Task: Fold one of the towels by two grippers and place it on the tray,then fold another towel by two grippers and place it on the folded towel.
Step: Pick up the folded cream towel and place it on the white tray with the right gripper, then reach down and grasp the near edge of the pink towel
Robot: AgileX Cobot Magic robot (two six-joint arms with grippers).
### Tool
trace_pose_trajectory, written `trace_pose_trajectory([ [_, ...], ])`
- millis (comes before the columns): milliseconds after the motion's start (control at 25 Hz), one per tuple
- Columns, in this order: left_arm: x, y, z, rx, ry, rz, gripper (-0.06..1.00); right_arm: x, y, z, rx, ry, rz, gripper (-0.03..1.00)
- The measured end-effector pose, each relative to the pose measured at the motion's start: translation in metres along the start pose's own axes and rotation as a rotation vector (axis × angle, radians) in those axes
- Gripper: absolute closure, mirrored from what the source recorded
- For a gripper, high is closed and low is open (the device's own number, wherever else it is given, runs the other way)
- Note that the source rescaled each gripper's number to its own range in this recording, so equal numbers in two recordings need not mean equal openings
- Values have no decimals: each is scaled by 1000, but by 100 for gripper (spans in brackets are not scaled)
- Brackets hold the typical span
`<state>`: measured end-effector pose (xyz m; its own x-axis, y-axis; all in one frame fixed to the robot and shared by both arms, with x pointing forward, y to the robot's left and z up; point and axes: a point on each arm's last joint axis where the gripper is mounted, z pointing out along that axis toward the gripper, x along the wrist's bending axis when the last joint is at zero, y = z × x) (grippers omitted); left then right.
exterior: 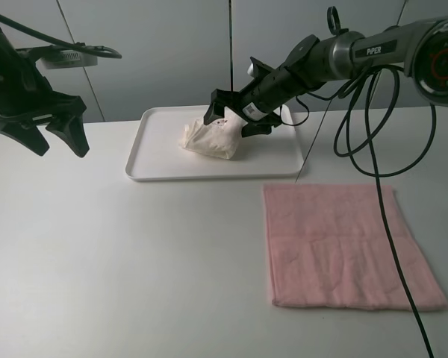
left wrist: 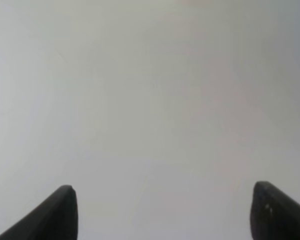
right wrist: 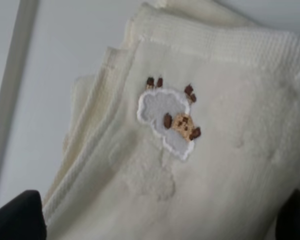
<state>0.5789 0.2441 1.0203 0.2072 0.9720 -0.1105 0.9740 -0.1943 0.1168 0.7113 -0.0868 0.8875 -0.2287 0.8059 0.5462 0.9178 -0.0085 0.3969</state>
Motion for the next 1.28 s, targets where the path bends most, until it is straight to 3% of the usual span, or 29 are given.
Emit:
trace_pose_trajectory([
  [200, 0, 0, 0, 2, 0, 4, 4, 24, 17, -45, -44, -57, -159, -3],
  [520, 0, -1, 0, 7, -1, 64, 4, 40, 20, -109, 30, -264, -368, -3],
  [680, -2, -1, 0, 10, -21, 130, 4, 35, -1, -123, 49, -316, -368, -3],
  [880, -9, -1, 0, 7, -57, 189, 4, 17, -56, -143, 90, -384, -355, -3],
  [1040, -42, -1, 4, 7, -64, 308, 4, 18, -96, -179, 92, -418, -388, -3],
  [1280, -114, -8, 11, -44, -40, 553, 4, 29, -147, -238, 44, -428, -420, -3],
])
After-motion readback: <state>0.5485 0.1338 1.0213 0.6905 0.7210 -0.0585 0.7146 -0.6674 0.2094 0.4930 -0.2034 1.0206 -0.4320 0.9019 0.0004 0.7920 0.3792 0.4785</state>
